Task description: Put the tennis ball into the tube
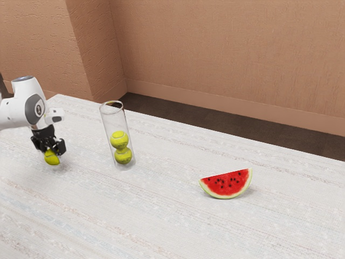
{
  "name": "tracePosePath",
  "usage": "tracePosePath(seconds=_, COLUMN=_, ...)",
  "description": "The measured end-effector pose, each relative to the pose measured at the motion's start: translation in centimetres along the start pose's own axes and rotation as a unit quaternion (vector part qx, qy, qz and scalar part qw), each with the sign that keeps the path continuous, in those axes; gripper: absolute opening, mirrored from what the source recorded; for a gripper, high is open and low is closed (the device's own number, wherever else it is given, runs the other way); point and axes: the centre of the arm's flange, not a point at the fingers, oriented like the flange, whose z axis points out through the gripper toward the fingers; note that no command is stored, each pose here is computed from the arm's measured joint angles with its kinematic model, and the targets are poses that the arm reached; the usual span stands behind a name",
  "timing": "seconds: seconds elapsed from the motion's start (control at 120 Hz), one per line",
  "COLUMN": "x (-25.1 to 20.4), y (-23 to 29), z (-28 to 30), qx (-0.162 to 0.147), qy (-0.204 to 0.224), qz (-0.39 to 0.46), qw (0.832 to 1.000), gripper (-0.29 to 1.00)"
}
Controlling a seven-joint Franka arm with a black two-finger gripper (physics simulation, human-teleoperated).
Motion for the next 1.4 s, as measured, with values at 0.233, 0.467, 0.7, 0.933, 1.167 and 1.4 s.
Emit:
tracePosePath(seconds=0.233, x=-0.7, y=6.9, z=-16.9, qx=0.009, qy=0.070, qz=0.049, qw=0.996, gripper=0.40)
tracePosePath(seconds=0.467, x=0.9, y=20.6, z=-23.5, qx=0.003, qy=0.085, qz=0.134, qw=0.987, gripper=0.41)
tracePosePath(seconds=0.7, x=2.3, y=25.3, z=-25.1, qx=0.024, qy=0.096, qz=0.151, qw=0.984, gripper=0.41)
tracePosePath(seconds=0.933, x=4.4, y=26.9, z=-24.2, qx=0.026, qy=0.097, qz=0.143, qw=0.985, gripper=0.41)
tracePosePath(seconds=1.167, x=5.5, y=26.4, z=-23.9, qx=0.024, qy=0.104, qz=0.117, qw=0.987, gripper=0.57)
tracePosePath(seconds=1.4, x=2.1, y=29.9, z=-26.6, qx=0.018, qy=0.082, qz=0.131, qw=0.988, gripper=0.66)
